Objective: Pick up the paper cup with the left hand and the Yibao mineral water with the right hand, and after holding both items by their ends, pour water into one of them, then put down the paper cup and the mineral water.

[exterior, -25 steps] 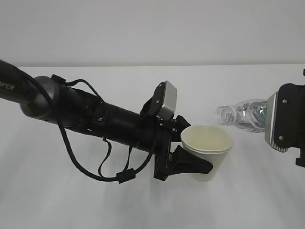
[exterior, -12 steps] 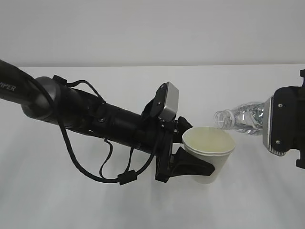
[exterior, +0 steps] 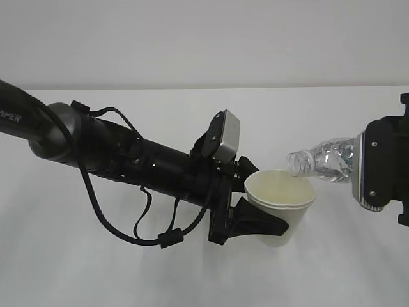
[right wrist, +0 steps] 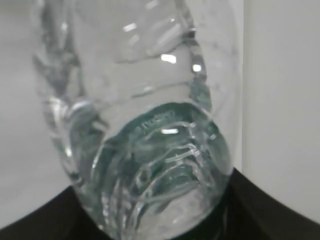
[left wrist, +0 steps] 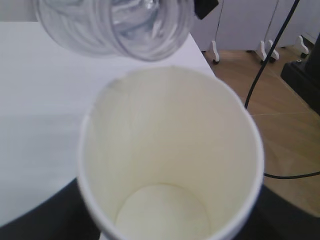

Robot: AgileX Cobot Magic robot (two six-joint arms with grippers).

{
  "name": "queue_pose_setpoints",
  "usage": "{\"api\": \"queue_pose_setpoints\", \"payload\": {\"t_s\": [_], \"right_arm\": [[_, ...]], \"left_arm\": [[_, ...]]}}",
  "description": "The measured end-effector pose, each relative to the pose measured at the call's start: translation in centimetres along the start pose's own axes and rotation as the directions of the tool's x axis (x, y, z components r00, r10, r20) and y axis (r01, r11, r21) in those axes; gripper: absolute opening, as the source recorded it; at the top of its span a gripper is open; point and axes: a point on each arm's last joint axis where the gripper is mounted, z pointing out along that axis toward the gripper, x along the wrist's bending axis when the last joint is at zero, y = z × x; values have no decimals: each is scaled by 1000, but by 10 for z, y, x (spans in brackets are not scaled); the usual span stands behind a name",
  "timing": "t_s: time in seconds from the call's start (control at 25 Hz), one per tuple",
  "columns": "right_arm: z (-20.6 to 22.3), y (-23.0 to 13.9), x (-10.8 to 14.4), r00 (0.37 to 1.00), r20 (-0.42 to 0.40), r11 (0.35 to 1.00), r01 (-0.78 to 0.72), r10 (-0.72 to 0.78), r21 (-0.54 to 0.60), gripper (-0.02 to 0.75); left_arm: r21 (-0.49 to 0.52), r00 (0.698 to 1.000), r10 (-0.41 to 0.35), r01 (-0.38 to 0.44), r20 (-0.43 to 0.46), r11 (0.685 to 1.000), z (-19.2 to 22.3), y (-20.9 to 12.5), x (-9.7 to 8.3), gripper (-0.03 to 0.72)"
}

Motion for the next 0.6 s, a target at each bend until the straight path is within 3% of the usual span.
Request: {"api": "queue_pose_setpoints", "payload": {"t_s": [0.6], "right_arm": [[0,-1,-1,1000,5,999,27,-27,18,432]], "left_arm": [[0,1000,0,0,0,1000,0,0,0,481]]}}
